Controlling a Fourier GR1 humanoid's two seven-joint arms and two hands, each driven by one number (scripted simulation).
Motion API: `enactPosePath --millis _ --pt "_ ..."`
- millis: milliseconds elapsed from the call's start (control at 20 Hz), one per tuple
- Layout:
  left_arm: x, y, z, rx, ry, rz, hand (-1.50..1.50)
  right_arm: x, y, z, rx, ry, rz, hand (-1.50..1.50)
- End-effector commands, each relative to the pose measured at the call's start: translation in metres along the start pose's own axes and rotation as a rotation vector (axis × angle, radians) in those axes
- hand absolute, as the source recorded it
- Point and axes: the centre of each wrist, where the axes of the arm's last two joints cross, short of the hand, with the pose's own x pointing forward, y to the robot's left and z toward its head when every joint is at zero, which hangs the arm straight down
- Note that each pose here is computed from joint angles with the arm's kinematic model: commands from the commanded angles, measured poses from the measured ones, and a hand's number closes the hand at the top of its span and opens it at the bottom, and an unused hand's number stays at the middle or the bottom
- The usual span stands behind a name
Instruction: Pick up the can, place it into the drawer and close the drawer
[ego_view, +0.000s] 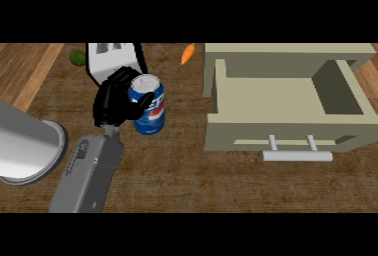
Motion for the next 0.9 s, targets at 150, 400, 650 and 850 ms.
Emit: enactPosePath --millis 150,400,650,850 --pt "0.05 -0.053 -0.004 -0.01 -0.011 -0.011 1.5 -0.002 -0.003 0.004 0.003 -0.002 -0.012 -1.5" --pt "0.078 -0.09 -0.018 -0.007 -0.062 -0.054 1.5 0.011 0.004 -0.008 0.015 -0.009 -0.015 -1.5" --pt "0.092 -0.113 -0.036 -0.017 -0.053 -0.058 1.5 -0.002 0.017 -0.012 0.009 -0.012 -0.008 -1.5" --pt "0.114 -0.145 -0.053 -0.025 -0.053 -0.063 1.5 0.001 0.0 -0.011 0.019 0.0 -0.013 -1.5"
